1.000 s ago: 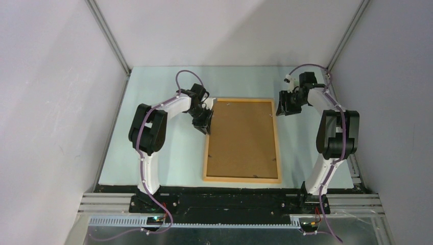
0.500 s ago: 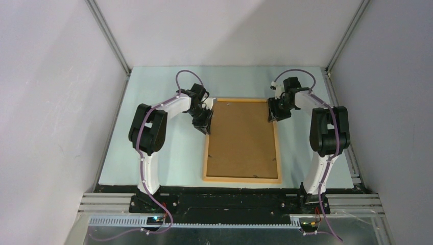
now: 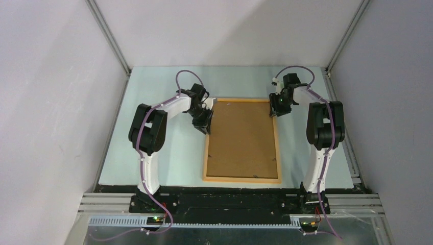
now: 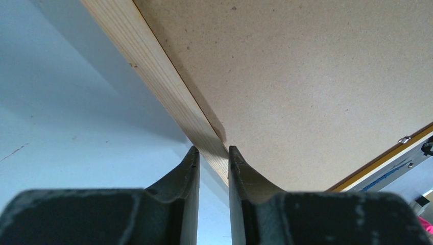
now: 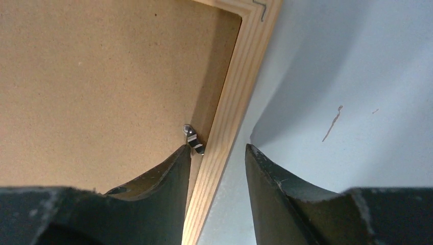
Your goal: Put the photo into the frame
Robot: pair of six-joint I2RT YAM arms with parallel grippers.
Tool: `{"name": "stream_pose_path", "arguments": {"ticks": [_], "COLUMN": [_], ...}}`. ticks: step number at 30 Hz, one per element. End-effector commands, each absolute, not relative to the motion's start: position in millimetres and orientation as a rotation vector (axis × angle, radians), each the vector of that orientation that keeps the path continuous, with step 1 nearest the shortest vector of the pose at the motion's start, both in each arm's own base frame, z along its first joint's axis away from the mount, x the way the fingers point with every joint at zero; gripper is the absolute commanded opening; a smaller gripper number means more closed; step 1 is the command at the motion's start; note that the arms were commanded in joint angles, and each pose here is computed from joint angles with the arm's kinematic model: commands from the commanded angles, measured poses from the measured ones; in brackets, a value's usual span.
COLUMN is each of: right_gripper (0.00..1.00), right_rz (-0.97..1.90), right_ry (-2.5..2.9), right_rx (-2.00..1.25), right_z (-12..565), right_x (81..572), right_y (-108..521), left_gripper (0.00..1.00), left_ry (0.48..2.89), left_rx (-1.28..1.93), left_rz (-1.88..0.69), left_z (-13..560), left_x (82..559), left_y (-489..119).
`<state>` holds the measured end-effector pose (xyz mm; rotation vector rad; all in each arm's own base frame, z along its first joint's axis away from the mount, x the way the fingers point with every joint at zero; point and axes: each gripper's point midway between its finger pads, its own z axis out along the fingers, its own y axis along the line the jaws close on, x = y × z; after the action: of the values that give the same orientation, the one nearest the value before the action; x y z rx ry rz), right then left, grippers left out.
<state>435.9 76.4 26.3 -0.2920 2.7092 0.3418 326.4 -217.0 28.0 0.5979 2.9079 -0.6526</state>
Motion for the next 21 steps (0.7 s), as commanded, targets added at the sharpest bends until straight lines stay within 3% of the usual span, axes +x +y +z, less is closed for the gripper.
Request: {"name": "stream_pose_path", "arguments": {"ticks": [1,11,21], "right_gripper": [0.47,0.35,0.33], "right_rz": [0.327,0.338,0.352], "right_ry": [2.677,2.676,2.673], "right_rx": [-0.272,-0.280,-0.289], "right_z": [31.3,29.9,32.5], "right_x": [452.5,453.7,453.0], "right_y": [76.5,76.8,78.4], "left_gripper": [0.00,0.00,0.00], "left_ry": [2.832,2.833,2.831], "left_rx": [0.690,0.689,0.690], "left_rz": [-0.708,-0.706,-0.704], "left_z": [53.5,53.5,54.0], "left_x": [321.2,321.2,321.0], "left_y": [-223.2,-222.9,-222.8]}}
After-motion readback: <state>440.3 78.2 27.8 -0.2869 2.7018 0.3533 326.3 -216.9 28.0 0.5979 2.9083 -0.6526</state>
